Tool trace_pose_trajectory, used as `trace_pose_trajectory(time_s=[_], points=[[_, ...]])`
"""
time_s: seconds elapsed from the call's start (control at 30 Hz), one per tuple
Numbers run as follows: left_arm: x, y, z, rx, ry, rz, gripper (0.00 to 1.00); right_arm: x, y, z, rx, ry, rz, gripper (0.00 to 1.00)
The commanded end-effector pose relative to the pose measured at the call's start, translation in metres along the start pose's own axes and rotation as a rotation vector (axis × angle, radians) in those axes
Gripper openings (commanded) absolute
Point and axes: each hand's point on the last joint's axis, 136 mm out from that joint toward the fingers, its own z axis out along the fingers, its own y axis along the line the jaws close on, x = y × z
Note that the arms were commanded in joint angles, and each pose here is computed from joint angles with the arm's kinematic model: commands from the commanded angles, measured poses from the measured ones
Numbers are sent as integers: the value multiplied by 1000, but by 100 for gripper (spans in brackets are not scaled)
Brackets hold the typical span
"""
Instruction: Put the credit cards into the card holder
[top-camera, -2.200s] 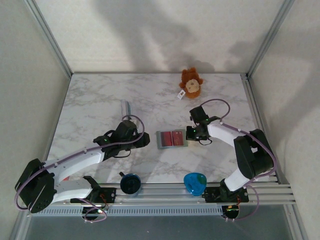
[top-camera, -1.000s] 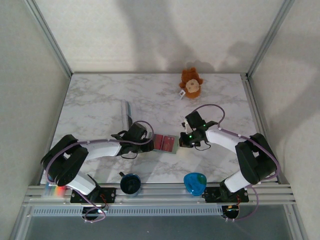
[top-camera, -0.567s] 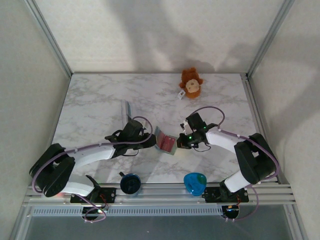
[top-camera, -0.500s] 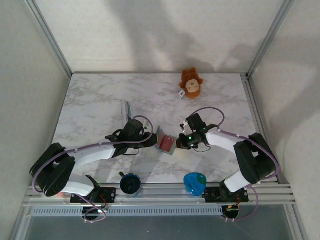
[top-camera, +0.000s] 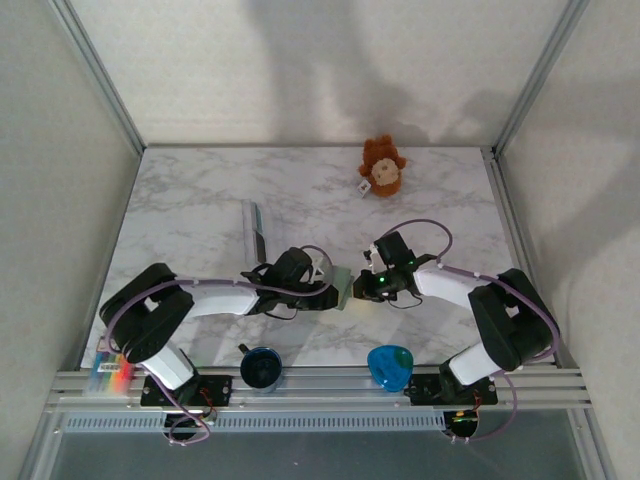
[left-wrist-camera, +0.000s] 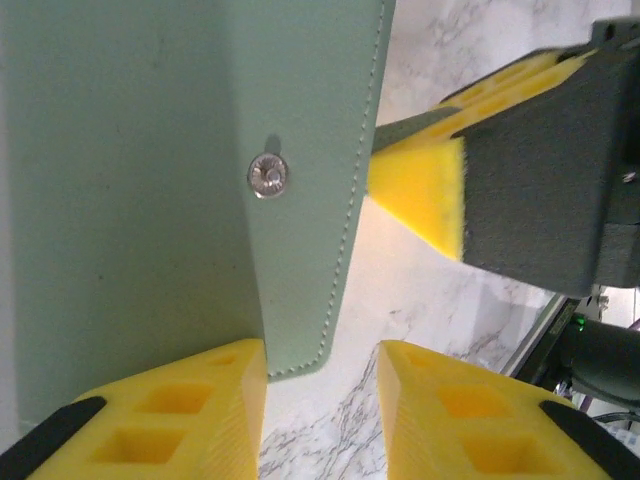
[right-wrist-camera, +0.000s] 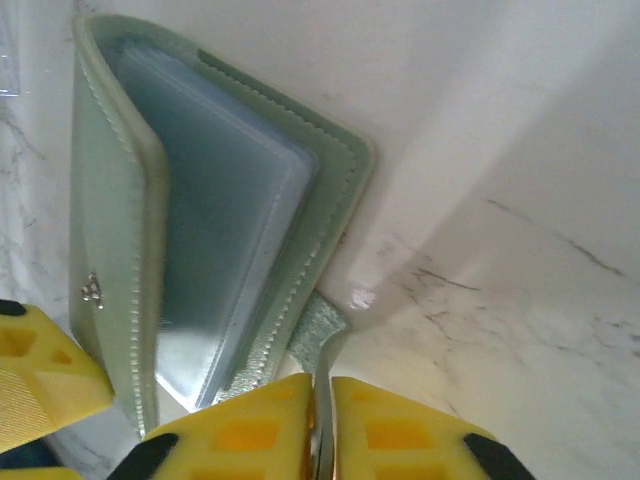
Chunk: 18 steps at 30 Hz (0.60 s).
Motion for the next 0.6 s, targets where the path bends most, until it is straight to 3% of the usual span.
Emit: trace_pose_trajectory(time_s=[0.0, 0.3, 0.57], points=[[-5, -7, 4, 9, 6, 22, 36, 2, -8, -8, 55, -15, 17, 18], [3, 20, 16, -86, 30, -21, 35, -8, 3, -26, 51, -54, 2, 26], [7, 28, 22, -105, 57, -47, 34, -11, 5, -21, 45, -37, 1, 14]])
